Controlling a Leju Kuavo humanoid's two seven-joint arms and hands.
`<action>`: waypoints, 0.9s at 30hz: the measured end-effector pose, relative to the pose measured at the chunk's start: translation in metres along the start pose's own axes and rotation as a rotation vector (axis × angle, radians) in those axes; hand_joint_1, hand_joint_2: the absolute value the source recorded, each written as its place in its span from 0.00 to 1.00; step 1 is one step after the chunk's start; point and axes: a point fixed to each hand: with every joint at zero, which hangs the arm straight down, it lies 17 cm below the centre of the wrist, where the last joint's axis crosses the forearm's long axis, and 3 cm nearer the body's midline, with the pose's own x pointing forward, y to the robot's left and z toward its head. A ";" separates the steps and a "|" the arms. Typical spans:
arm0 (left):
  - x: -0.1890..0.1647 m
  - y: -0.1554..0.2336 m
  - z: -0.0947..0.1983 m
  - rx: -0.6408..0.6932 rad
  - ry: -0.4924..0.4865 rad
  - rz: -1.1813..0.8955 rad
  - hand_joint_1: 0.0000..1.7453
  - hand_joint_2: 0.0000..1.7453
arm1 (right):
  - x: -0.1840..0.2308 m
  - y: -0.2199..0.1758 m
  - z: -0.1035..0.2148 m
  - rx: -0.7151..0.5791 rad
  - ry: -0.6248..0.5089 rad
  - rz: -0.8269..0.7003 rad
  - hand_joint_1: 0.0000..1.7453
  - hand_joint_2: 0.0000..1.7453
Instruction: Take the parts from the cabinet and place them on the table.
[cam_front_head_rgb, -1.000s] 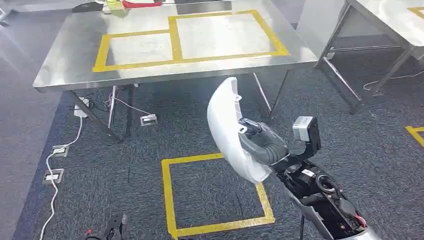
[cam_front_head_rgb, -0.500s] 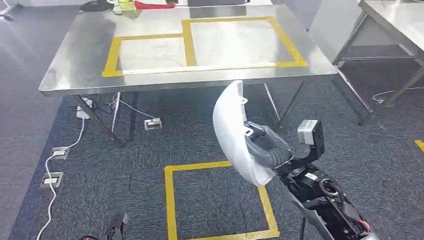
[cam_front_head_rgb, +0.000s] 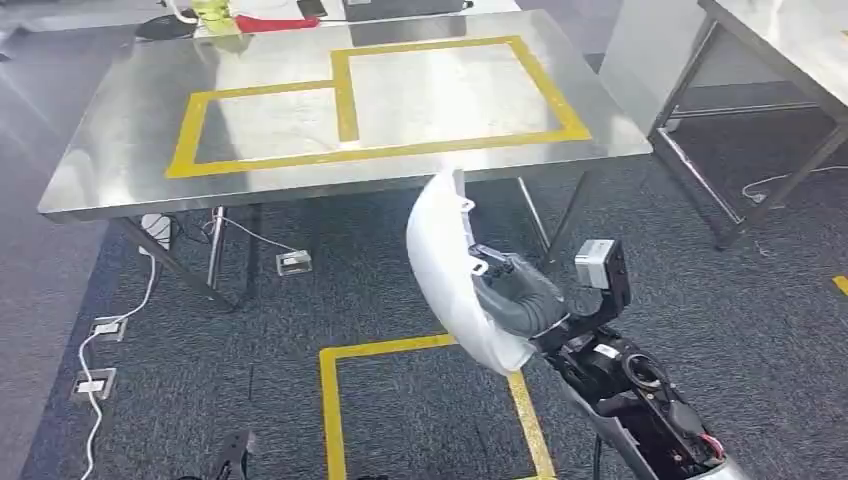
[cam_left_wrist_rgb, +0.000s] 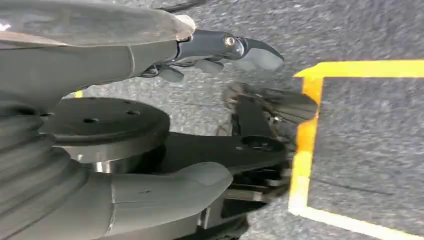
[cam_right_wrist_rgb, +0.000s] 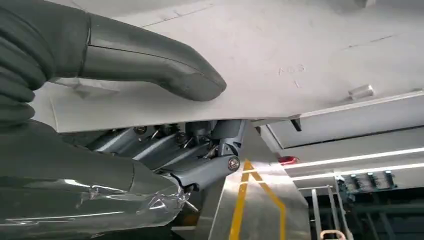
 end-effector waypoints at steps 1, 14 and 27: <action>0.000 0.001 0.000 0.002 0.000 0.000 0.00 1.00 | 0.000 0.001 -0.001 0.001 -0.001 -0.002 1.00 1.00; -0.001 0.001 0.000 0.002 0.000 -0.005 0.00 1.00 | -0.008 0.010 -0.001 0.044 0.032 -0.011 1.00 1.00; 0.004 -0.003 0.000 -0.006 -0.001 -0.018 0.00 1.00 | -0.015 0.016 0.000 0.070 0.053 -0.034 1.00 1.00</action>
